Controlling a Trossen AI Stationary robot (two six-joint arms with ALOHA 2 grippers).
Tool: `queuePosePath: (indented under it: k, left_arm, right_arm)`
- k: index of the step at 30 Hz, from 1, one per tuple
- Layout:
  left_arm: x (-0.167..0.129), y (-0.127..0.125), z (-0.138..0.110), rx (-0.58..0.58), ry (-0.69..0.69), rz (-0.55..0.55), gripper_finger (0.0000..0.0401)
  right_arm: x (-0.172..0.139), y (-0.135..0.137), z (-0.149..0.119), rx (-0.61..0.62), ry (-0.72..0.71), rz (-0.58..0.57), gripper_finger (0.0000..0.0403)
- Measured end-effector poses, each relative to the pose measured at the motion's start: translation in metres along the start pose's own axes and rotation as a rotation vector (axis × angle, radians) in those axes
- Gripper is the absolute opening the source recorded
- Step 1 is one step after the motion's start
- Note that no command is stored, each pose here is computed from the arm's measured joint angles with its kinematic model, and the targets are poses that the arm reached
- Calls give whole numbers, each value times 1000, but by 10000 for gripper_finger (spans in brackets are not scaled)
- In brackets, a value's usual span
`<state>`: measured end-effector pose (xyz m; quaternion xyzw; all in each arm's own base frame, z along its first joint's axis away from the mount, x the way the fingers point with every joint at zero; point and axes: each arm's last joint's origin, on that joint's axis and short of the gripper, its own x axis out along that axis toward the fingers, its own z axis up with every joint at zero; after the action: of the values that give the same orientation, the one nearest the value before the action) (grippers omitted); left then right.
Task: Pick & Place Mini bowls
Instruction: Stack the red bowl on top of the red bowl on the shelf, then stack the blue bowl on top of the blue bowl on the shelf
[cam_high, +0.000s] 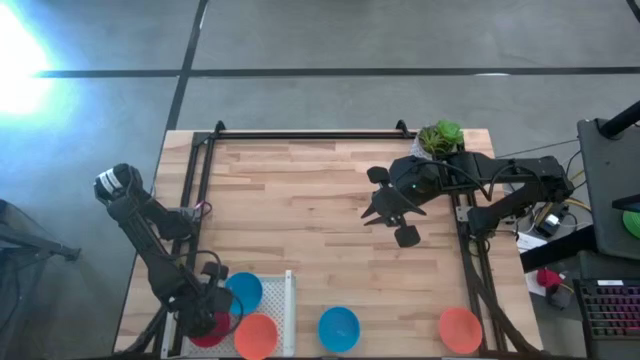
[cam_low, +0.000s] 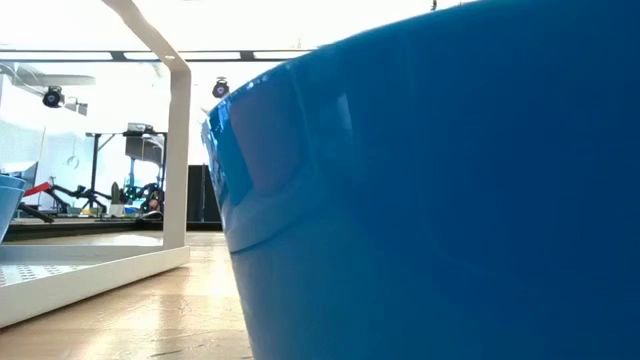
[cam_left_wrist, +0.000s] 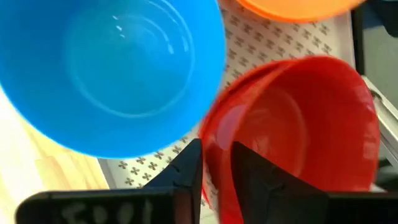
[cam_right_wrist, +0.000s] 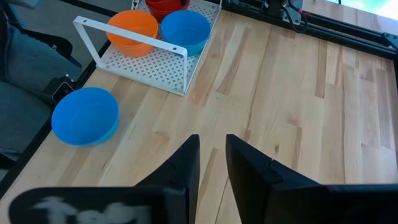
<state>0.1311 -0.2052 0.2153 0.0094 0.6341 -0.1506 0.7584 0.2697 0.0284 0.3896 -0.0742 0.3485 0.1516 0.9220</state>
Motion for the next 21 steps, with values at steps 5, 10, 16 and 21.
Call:
queuePosePath:
  k: [5, 10, 16, 21]
  left_arm:
    - [-9, -2, 0, 22, 32, -47, 75]
    - [-26, 1, -3, 19, 40, -42, 76]
    - [-41, 8, -5, 9, -72, 4, 76]
    - [-43, 13, -4, 27, -164, 103, 76]
  right_arm:
    - [0, 0, 0, 0, 0, 0, 68]
    - [0, 0, 0, -3, 0, 0, 73]
    - [0, 0, 0, -3, 0, 0, 81]
    - [0, 0, 0, 0, 0, 0, 80]
